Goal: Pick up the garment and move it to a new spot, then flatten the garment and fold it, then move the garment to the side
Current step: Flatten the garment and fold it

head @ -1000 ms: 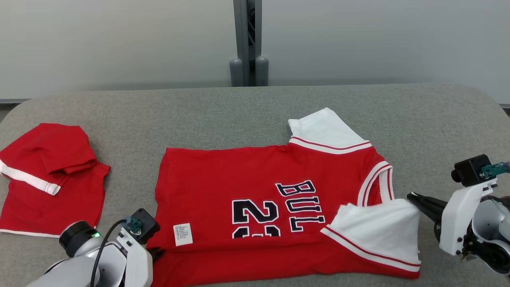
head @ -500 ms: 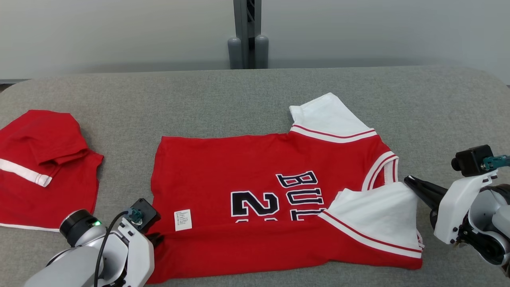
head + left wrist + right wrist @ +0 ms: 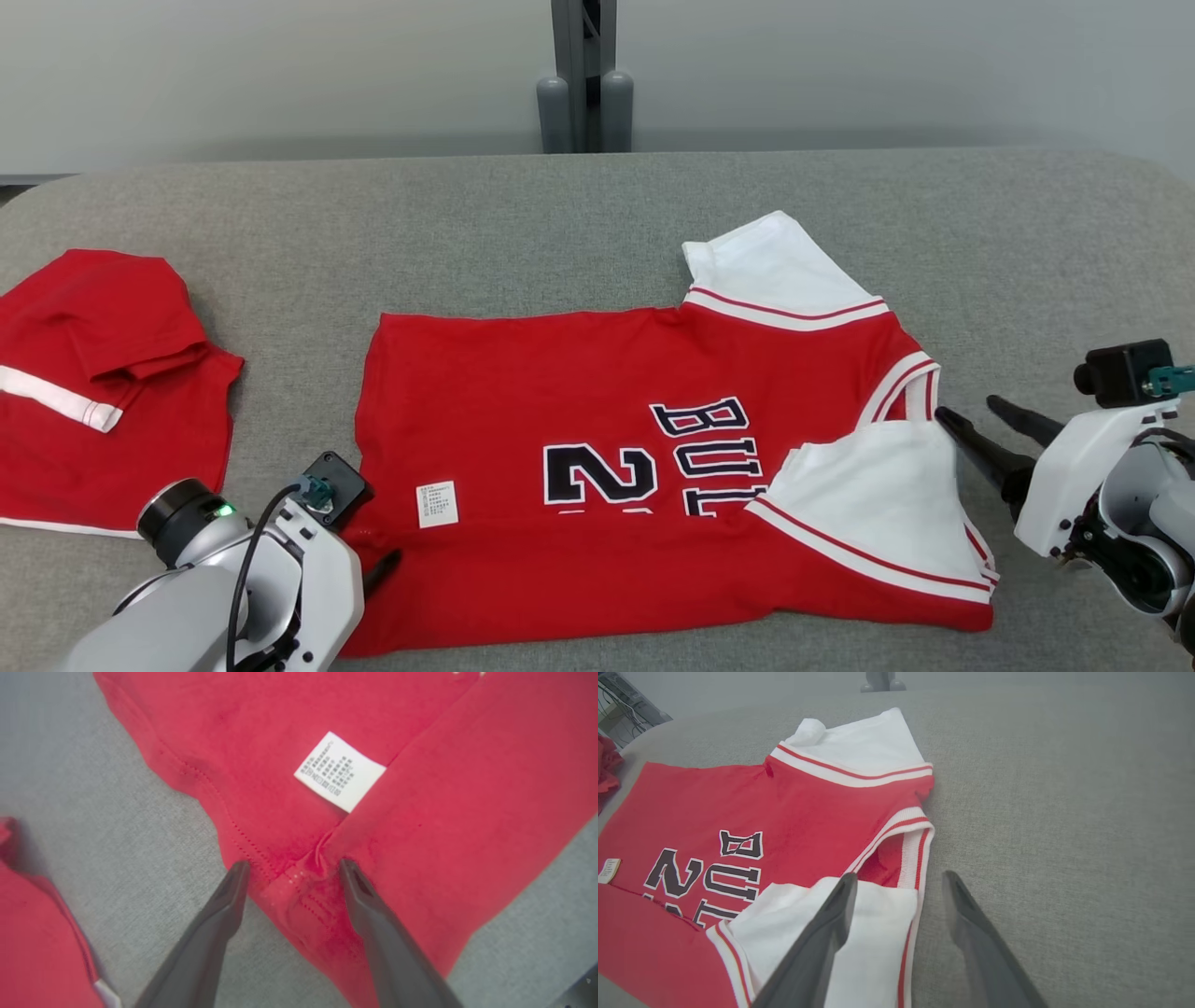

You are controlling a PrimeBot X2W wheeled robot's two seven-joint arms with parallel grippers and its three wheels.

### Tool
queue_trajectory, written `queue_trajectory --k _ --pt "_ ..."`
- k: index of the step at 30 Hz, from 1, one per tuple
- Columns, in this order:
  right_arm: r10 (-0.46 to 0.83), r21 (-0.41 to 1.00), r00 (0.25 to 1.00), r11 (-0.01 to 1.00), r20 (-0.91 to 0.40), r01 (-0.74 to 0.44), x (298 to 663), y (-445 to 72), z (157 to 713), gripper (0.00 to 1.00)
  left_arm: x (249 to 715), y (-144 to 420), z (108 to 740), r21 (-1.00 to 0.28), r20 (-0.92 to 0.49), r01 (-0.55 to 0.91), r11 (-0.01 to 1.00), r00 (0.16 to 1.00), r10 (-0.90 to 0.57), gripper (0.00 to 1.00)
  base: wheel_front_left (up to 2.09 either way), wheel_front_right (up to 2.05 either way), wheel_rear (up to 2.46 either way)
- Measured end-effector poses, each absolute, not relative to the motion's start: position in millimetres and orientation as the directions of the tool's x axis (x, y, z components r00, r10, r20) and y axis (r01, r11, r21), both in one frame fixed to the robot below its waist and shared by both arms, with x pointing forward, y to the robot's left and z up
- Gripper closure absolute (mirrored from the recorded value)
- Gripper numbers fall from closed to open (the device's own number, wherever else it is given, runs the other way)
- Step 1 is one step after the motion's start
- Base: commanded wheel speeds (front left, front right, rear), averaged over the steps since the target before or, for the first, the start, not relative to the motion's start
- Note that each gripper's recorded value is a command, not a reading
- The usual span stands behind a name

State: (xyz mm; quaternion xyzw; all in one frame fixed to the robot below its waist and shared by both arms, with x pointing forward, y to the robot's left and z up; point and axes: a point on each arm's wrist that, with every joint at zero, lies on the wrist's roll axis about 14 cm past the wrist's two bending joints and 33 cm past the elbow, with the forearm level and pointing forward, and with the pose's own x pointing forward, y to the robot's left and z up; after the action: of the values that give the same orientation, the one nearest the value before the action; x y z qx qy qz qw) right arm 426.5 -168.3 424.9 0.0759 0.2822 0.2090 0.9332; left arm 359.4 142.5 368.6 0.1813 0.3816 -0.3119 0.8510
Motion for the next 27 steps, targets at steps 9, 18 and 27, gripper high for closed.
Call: queue_trajectory --k 9,18,27 --pt "0.379 0.223 0.860 0.922 -0.342 -0.318 437 -183 459 0.00 385 141 409 0.114 -0.598 0.552 0.826 0.702 -0.387 0.00 0.00 0.00 0.00" --pt "0.290 0.122 0.946 0.954 -0.147 -0.273 449 -208 511 0.00 403 147 464 0.053 -0.267 0.347 0.936 0.909 -0.321 0.00 0.00 0.00 0.00" --pt "0.195 0.113 0.979 0.973 0.058 -0.201 414 -198 524 0.00 400 153 503 0.012 -0.041 0.176 0.984 0.984 -0.175 0.00 0.00 0.00 0.00"
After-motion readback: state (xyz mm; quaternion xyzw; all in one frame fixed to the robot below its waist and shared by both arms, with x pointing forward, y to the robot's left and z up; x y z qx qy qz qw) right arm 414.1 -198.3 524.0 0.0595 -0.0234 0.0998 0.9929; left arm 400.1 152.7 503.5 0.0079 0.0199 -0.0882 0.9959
